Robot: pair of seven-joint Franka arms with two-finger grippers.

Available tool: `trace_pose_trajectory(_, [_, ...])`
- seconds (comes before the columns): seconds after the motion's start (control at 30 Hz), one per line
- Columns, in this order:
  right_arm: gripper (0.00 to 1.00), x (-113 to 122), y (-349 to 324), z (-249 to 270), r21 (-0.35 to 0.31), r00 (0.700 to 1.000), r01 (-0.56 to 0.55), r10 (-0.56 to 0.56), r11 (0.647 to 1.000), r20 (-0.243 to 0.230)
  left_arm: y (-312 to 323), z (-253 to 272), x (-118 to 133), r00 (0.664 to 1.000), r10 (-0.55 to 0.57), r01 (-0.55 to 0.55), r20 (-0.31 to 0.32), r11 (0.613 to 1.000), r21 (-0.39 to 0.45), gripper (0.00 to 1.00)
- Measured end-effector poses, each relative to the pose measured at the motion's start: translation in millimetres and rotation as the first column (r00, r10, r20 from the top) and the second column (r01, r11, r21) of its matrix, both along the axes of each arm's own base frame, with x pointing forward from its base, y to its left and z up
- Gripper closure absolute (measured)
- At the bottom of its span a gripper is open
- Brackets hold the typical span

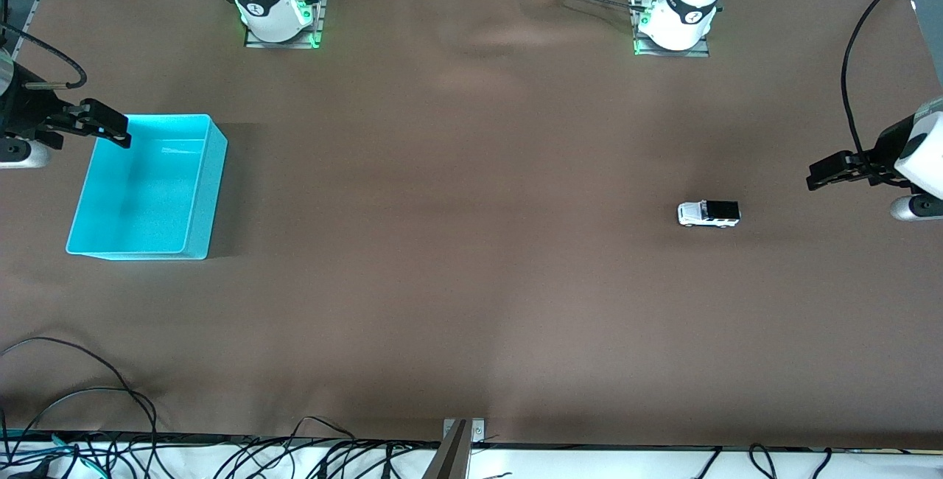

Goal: Wind and store white jeep toy

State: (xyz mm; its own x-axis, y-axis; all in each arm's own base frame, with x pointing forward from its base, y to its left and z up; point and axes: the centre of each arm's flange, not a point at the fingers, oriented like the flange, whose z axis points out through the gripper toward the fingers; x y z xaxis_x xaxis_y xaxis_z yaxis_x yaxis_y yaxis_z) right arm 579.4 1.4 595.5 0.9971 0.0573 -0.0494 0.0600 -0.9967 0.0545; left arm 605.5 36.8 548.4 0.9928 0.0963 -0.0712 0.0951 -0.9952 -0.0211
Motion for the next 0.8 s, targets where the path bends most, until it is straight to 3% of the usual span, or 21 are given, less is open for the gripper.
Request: trace_pose_trajectory(0.8, [0.00,1.8,1.9,6.5,0.001,1.000,-0.004,0.004,1.000,0.024,0.1,-4.3,0.8,1.000,0.002,-0.002,-0.011,1.000,-0.001,0.00])
